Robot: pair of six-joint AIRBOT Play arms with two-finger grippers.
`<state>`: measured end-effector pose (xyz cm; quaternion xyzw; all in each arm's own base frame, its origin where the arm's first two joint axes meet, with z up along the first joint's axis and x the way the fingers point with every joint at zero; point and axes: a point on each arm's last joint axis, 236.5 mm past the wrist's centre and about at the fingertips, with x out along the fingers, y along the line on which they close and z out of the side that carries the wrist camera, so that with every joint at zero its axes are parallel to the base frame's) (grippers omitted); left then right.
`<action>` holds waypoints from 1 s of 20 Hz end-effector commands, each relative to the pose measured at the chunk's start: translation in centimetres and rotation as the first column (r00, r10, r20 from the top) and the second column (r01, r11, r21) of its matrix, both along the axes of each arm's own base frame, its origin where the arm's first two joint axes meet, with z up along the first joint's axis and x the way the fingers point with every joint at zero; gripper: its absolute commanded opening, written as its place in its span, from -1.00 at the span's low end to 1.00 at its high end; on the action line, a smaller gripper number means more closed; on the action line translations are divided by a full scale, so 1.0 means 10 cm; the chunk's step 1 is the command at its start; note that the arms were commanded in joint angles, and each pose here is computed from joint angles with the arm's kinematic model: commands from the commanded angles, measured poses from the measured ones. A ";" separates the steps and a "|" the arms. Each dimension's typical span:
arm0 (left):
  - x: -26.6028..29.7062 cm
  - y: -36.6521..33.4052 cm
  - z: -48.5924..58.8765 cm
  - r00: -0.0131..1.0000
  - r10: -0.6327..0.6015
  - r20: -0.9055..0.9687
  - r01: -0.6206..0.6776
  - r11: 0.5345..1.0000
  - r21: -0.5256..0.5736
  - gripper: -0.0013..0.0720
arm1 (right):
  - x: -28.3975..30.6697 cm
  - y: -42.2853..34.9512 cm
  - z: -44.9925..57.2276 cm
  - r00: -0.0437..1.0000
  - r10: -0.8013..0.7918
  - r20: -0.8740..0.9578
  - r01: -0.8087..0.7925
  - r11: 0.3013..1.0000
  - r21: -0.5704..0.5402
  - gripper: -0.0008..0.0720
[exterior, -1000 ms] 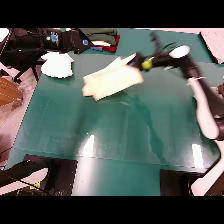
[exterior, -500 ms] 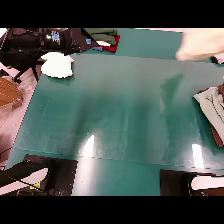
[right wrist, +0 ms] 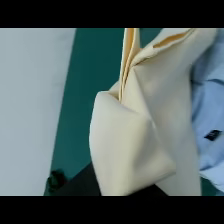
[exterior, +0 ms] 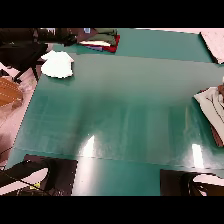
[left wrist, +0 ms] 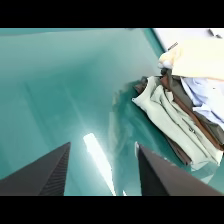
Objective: Fold the shirts.
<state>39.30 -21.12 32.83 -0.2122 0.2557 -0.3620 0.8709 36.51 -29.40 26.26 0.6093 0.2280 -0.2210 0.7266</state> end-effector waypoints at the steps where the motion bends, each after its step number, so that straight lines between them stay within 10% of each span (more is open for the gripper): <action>1: -0.01 0.01 0.21 0.998 0.008 0.056 -0.007 1.000 -0.014 0.34 | -0.60 -0.15 -0.29 0.984 -0.061 -0.169 0.067 0.997 0.028 -0.94; 13: -0.02 0.02 0.39 0.994 0.014 0.105 -0.012 1.000 -0.020 0.34 | -1.57 -0.11 -1.19 0.751 0.130 -0.647 -0.196 0.980 -0.030 -0.94; 20: -0.04 0.01 0.37 0.995 0.005 0.099 -0.003 1.000 -0.018 0.34 | -1.10 0.40 -1.44 0.554 0.366 -0.748 -0.556 0.831 -0.005 -0.90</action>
